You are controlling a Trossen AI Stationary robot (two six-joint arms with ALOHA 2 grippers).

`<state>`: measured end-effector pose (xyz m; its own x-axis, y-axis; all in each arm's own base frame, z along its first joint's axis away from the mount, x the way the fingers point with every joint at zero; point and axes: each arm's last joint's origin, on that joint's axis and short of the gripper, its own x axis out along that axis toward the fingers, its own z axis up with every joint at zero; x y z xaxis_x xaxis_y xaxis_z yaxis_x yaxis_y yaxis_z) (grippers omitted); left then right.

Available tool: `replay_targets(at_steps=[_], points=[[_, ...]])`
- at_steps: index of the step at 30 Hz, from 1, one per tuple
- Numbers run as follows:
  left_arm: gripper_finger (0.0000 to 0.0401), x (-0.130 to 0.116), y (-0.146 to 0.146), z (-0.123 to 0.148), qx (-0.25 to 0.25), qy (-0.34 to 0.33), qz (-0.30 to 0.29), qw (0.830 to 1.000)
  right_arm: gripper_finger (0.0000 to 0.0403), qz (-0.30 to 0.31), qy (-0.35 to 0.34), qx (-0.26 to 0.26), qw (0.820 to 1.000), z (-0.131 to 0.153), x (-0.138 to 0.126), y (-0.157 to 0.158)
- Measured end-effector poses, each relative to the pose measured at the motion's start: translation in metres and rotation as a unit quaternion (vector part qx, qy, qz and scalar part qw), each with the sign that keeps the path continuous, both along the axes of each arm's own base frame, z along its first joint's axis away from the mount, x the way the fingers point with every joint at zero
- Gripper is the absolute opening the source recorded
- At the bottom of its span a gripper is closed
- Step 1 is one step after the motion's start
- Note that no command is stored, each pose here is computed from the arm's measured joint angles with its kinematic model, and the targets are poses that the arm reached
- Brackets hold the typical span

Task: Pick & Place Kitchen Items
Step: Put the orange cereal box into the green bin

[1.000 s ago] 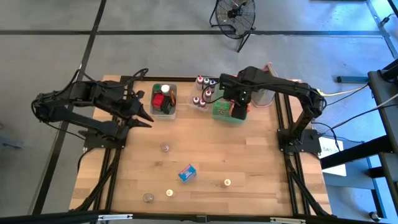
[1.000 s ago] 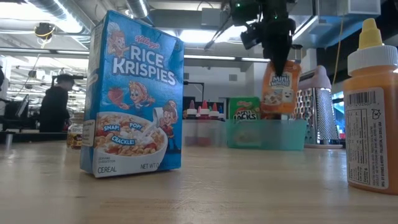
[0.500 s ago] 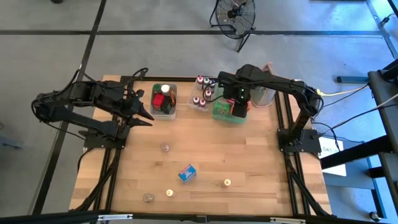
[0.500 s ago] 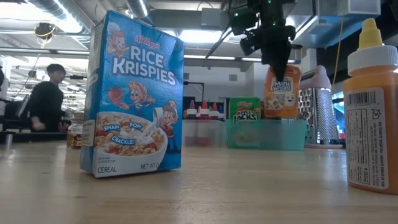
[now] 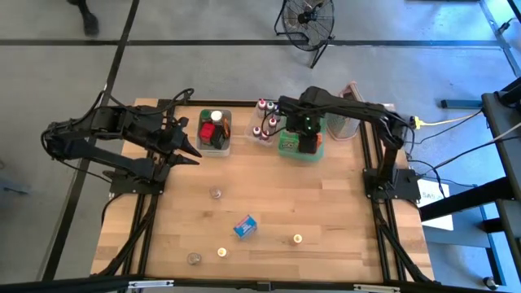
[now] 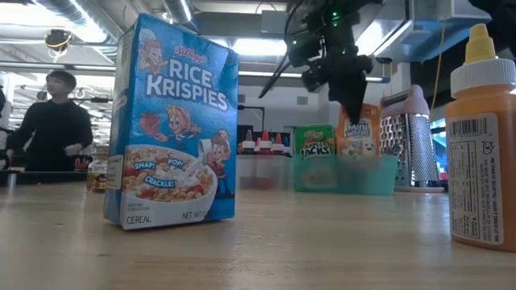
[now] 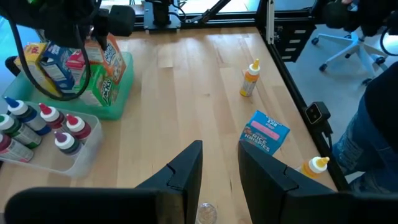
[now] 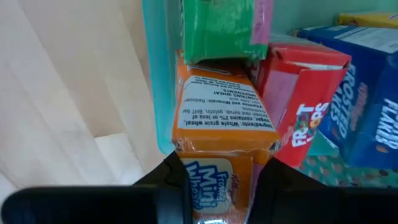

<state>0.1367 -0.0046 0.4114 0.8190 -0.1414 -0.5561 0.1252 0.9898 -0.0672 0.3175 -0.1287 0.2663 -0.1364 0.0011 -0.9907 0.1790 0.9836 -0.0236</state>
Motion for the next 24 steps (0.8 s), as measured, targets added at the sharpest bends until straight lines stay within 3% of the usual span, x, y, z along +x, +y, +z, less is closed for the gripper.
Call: replay_targets(at_steps=[5, 11, 24], points=[[0.0098, 0.000, 0.000, 0.000, 0.000, 0.000, 0.000, 1.000, 0.0094, -0.006, 0.006, -0.002, 1.000, -0.004, 0.000, -0.006], [0.0098, 0.000, 0.000, 0.000, 0.000, 0.000, 0.000, 1.000, 0.0094, -0.009, 0.020, -0.042, 0.999, -0.003, -0.002, -0.011], [0.0098, 0.000, 0.000, 0.000, -0.008, 0.001, 0.005, 1.000, 0.0094, -0.016, -0.016, -0.059, 0.998, -0.004, 0.002, -0.020]])
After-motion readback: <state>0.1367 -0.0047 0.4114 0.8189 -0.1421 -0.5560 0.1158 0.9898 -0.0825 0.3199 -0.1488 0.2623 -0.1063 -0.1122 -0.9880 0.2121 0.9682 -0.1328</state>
